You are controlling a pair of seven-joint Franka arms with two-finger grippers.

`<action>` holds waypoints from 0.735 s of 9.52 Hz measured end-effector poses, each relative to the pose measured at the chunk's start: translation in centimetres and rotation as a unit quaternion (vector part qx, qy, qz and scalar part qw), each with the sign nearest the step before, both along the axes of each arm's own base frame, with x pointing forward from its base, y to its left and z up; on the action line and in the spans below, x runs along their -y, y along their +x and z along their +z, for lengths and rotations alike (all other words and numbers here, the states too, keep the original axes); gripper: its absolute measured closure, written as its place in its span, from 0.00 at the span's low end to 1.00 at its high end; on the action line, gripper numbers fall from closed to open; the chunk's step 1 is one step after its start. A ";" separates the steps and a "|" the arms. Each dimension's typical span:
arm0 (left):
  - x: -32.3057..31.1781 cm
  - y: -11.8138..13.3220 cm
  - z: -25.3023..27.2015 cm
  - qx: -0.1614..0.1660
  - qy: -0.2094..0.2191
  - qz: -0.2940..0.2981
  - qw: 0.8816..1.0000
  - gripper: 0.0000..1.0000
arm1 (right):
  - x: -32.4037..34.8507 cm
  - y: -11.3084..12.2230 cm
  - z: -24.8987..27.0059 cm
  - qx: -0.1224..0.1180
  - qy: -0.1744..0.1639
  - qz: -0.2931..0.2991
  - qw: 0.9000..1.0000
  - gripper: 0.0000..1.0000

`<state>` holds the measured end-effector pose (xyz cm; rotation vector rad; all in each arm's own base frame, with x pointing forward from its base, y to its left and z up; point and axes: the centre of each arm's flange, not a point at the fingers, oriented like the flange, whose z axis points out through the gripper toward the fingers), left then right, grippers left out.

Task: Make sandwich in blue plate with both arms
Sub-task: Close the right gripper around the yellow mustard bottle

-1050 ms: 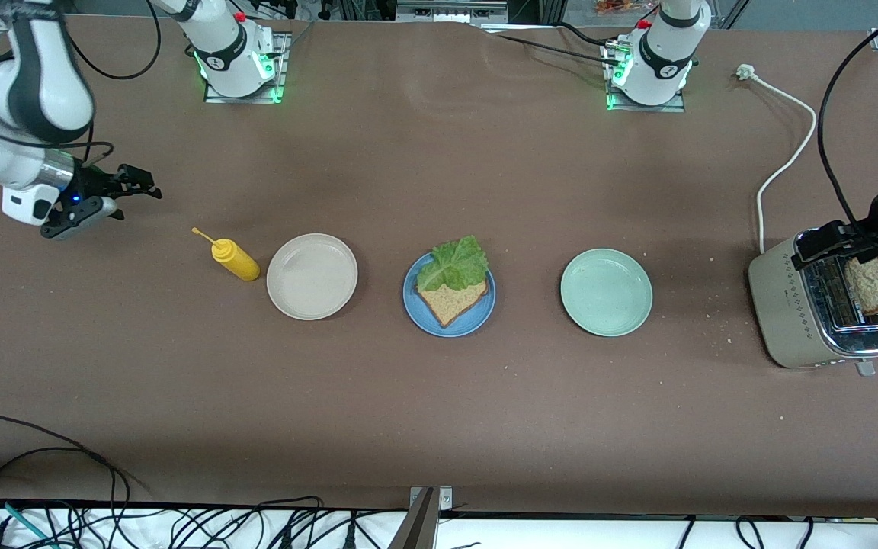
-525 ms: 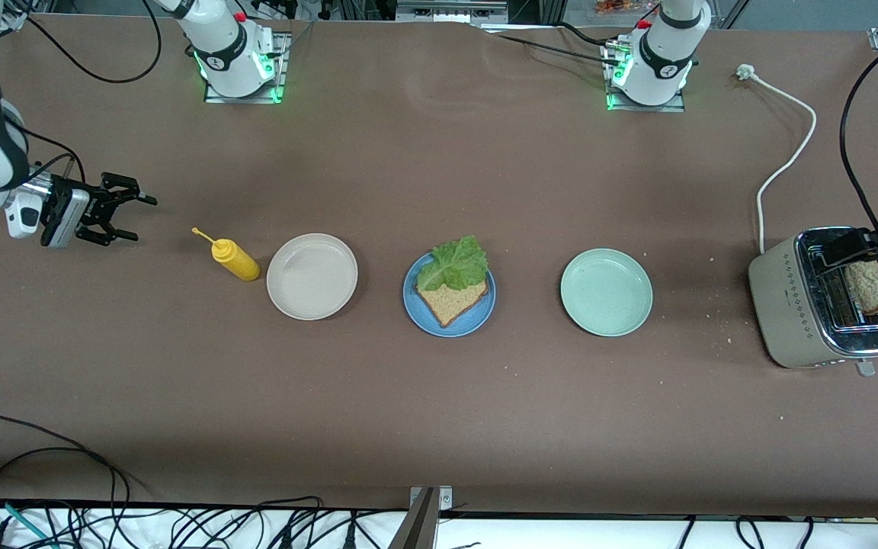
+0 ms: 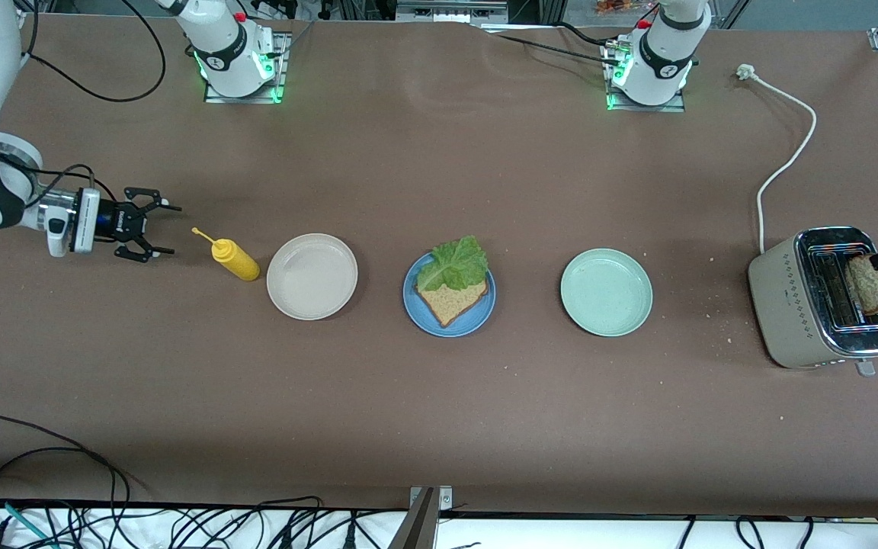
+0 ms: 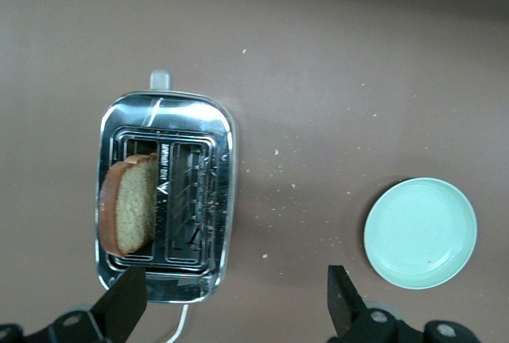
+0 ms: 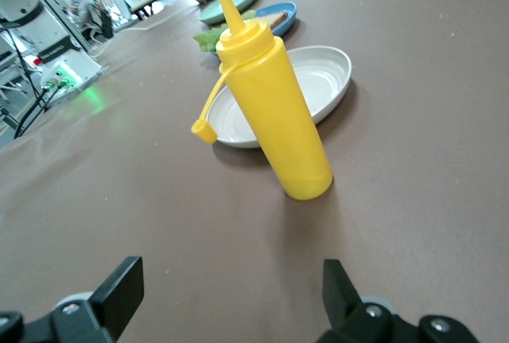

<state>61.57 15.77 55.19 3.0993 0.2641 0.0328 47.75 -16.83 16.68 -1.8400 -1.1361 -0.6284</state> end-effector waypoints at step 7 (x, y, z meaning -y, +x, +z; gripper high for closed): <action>-8.4 0.0 -6.1 -0.032 -0.006 0.039 0.999 0.00 | -6.1 4.6 -4.6 0.103 0.109 0.048 0.988 0.00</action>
